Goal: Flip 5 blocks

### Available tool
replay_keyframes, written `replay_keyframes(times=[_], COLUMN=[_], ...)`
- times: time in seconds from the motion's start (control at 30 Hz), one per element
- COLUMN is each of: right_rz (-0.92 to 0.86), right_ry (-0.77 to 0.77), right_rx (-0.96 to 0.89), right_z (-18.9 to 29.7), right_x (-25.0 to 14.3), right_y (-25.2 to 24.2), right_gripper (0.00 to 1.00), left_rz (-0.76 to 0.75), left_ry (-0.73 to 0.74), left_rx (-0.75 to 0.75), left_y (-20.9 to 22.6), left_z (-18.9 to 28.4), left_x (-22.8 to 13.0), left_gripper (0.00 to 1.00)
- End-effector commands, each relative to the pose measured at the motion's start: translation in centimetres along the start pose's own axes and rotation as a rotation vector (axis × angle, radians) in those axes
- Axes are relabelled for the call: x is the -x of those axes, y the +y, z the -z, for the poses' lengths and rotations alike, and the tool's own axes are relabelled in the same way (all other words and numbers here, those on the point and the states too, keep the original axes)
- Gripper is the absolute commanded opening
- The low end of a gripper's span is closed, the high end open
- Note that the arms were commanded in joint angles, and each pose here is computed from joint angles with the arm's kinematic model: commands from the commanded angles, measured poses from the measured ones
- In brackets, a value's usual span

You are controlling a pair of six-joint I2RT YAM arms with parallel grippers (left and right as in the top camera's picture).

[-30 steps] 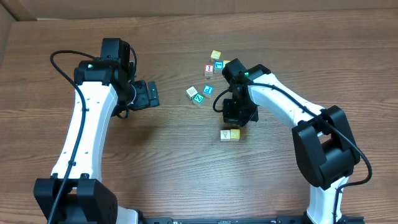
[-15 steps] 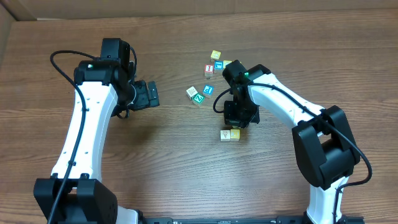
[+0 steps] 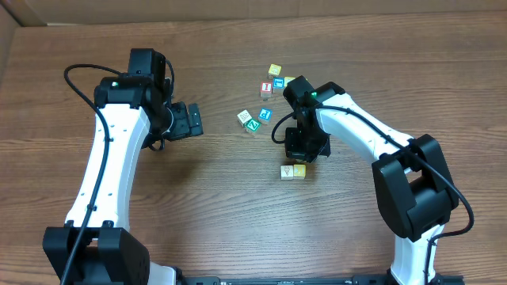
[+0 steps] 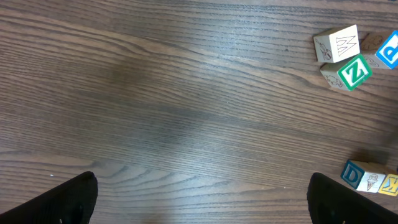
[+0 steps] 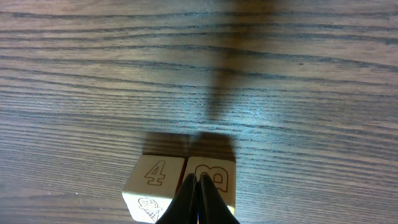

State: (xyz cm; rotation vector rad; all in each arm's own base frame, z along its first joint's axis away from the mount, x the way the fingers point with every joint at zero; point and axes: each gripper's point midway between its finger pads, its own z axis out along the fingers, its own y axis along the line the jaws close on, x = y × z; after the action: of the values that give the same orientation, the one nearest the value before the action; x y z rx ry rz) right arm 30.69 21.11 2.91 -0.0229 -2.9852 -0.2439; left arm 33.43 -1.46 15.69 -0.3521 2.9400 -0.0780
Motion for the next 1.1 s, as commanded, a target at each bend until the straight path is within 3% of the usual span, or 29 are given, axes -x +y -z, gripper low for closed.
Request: replay_keyframes(times=[0.0, 1.07], right_rz=[0.013, 0.057], right_ry=[-0.031, -0.077], right_rx=[0.007, 0.019], right_z=[1.1, 0.9], right_x=[-0.1, 0.4], right_y=[0.3, 1.8], right_gripper=[0.04, 0.04], left_rz=[0.017, 0.018], left_ry=[-0.016, -0.016], left_rx=[0.003, 0.003], left_y=[0.1, 0.1], left_z=[0.3, 0.3], left_x=[0.7, 0.7], left_gripper=[1.00, 1.00])
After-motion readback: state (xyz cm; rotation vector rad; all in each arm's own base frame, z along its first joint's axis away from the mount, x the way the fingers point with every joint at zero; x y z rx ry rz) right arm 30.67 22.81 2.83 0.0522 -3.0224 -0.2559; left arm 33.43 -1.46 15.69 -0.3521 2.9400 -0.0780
